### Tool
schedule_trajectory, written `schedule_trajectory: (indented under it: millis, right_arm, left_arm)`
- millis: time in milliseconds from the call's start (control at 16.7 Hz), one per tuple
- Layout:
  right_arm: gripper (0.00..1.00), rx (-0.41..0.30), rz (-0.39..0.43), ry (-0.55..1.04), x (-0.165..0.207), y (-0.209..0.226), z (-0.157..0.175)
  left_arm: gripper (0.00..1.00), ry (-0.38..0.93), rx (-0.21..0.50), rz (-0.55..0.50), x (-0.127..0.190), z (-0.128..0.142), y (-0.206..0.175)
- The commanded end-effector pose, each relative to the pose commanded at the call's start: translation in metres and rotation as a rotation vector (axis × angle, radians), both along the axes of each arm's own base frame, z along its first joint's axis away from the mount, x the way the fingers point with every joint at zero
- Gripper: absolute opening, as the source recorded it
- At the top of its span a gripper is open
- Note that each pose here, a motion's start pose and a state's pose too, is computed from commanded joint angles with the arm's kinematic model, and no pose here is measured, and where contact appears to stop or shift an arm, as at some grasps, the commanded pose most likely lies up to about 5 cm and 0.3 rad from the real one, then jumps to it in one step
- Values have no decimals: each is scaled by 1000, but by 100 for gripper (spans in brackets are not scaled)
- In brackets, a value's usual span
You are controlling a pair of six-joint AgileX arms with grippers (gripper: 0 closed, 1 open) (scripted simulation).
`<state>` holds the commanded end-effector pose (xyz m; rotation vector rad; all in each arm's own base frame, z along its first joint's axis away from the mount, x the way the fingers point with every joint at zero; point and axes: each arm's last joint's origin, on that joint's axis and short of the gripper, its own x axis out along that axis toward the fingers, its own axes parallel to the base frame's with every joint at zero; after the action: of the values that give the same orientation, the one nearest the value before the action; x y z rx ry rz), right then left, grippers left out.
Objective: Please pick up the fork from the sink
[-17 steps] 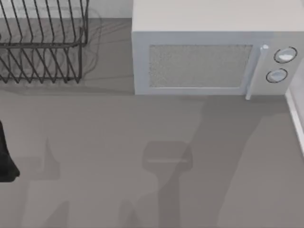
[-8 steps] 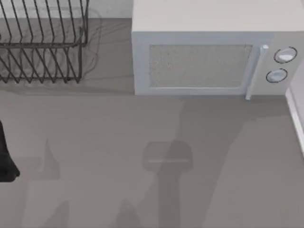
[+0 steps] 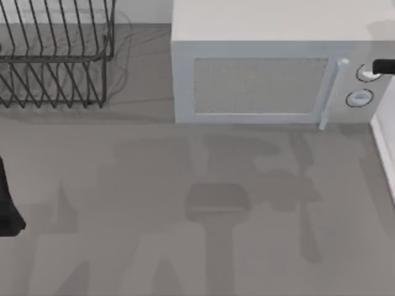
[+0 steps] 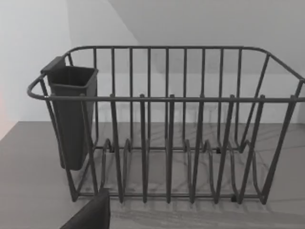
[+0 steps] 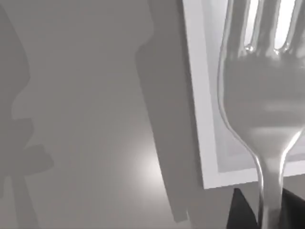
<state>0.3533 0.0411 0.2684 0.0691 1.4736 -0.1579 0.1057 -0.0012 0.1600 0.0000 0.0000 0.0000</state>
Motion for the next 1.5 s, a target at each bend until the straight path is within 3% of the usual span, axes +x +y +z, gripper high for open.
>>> schedule_trajectory:
  millis: [180, 360, 840, 1500]
  right_arm:
    - [0, 14, 67, 65, -52, 57, 0]
    - [0, 43, 122, 93, -83, 84, 1]
    - [0, 58, 132, 95, -88, 90, -3]
    - [0, 58, 137, 93, -90, 90, -108]
  left_arm:
    - [100, 0, 0, 0, 0, 0, 0]
    - [100, 0, 0, 0, 0, 0, 0]
    - [100, 0, 0, 0, 0, 0, 0]
    - [100, 0, 0, 0, 0, 0, 0]
